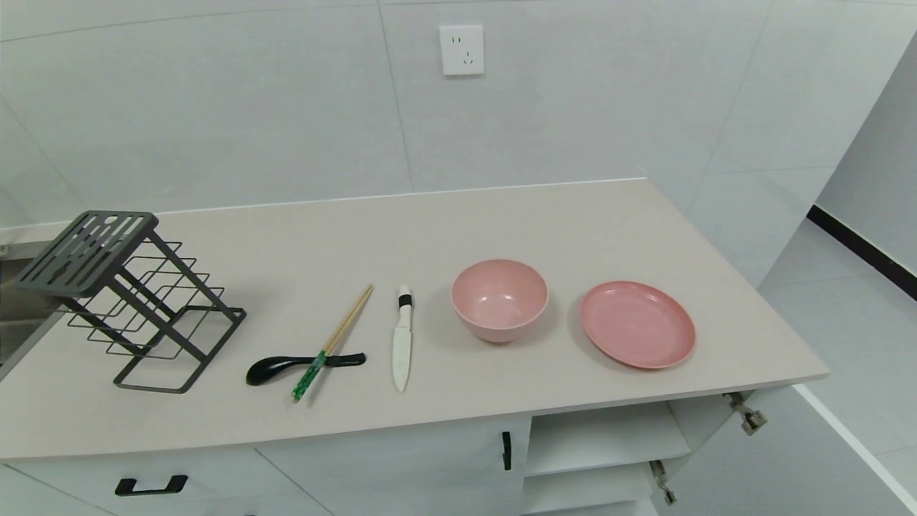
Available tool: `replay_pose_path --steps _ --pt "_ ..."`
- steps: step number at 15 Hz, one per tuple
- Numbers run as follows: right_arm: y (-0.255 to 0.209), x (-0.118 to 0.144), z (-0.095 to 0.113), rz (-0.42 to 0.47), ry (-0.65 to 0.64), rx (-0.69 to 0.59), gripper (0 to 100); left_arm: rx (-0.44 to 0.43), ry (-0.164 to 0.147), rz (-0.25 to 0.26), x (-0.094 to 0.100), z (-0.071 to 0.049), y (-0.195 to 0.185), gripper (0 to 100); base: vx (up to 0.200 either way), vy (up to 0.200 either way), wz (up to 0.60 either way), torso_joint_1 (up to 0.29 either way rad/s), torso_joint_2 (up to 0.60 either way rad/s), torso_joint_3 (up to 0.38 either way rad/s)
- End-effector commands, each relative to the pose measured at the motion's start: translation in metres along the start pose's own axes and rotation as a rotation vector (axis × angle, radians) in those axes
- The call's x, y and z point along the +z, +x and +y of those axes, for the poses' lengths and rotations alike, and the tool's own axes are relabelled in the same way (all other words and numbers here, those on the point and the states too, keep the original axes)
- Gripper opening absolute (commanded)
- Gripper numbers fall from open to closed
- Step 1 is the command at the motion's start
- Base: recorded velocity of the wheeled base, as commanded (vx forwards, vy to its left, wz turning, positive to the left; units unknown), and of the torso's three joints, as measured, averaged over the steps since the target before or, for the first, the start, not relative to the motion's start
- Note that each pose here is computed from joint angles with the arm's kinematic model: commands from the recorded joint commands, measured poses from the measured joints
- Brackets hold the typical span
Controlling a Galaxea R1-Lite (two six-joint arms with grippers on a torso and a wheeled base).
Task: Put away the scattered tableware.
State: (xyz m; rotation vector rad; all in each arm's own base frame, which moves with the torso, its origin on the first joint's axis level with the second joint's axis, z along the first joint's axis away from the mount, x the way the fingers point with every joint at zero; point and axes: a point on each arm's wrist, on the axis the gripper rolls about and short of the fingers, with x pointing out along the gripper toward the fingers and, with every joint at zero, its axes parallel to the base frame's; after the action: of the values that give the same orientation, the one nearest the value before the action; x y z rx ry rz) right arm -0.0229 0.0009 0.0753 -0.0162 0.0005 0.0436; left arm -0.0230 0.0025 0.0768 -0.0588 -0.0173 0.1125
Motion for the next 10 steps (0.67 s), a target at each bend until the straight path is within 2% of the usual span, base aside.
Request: replay_pose_path --steps 1,2,5,10 --pt "0.0001 0.0000 0.0000 0.001 -0.001 0.001 100 0.001 0.000 0.000 0.0001 0.0000 0.0001 100 0.000 0.000 0.00 0.000 0.00 0.000" --pt "0.0001 0.0000 0.0000 0.001 -0.001 0.001 100 0.001 -0.002 0.000 0.0001 0.0000 0.0001 100 0.000 0.000 0.00 0.000 0.00 0.000" --pt "0.0001 0.0000 0.0000 0.001 0.001 0.001 100 0.001 -0.002 0.000 0.0001 0.0000 0.0001 100 0.200 0.000 0.00 0.002 0.00 0.002" --pt "0.0001 0.0000 0.0000 0.001 -0.001 0.001 100 0.001 -0.002 0.000 0.0001 0.0000 0.0001 100 0.000 0.000 0.00 0.000 0.00 0.000"
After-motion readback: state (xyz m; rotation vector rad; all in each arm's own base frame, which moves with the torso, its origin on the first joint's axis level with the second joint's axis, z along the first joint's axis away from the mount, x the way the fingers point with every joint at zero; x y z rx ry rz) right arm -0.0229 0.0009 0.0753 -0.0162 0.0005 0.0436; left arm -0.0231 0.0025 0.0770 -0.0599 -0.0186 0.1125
